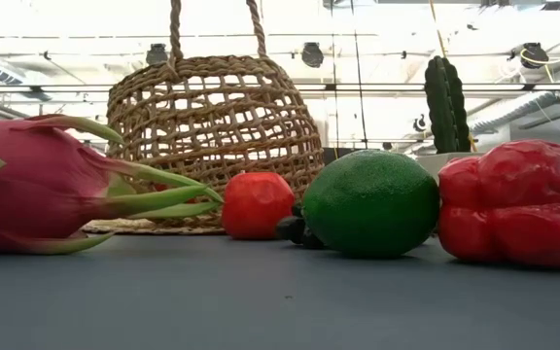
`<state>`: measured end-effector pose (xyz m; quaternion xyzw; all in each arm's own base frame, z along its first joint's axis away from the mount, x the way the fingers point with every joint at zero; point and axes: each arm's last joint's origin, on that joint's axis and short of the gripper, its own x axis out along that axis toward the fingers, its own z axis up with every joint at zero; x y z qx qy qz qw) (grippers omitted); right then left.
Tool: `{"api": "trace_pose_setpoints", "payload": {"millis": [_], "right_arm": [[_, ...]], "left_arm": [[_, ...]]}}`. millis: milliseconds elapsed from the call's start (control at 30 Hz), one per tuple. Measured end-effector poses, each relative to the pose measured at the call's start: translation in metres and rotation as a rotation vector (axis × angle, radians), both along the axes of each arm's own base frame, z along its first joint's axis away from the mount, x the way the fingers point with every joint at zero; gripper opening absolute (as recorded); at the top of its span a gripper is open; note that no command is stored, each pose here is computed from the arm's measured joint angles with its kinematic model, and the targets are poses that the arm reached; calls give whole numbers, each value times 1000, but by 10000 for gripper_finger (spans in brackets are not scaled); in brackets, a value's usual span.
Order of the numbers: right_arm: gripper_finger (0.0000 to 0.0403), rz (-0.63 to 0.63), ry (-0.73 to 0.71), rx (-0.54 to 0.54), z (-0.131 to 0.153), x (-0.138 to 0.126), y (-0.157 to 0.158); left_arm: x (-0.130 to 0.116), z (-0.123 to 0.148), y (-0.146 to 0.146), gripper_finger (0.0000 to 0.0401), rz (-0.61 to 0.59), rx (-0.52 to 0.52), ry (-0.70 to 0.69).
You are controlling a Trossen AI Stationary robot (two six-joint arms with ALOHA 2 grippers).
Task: Build produce basket
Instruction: Put the red apple into the basket
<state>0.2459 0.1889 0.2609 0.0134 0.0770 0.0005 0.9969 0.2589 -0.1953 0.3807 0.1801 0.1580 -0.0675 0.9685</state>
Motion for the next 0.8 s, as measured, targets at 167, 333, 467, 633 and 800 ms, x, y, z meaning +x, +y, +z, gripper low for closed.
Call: {"api": "trace_pose_setpoints", "payload": {"millis": [167, 333, 467, 633, 800], "right_arm": [[318, 35, -16, -22, 7, -3, -2], [318, 65, -28, -47, 12, -5, -3], [318, 70, -39, -70, 16, -7, -4], [318, 73, -45, -107, 19, -9, -6], [318, 74, -34, -118, 21, -12, -9]], "left_arm": [[-11, 9, 1, 364, 20, -14, -33], [-14, -6, 0, 366, 115, 19, -29], [-11, -21, -2, 367, 157, -12, -72], [-9, -37, -1, 367, 155, -38, -187], [-18, -48, 9, 367, 155, -85, -321]]}}
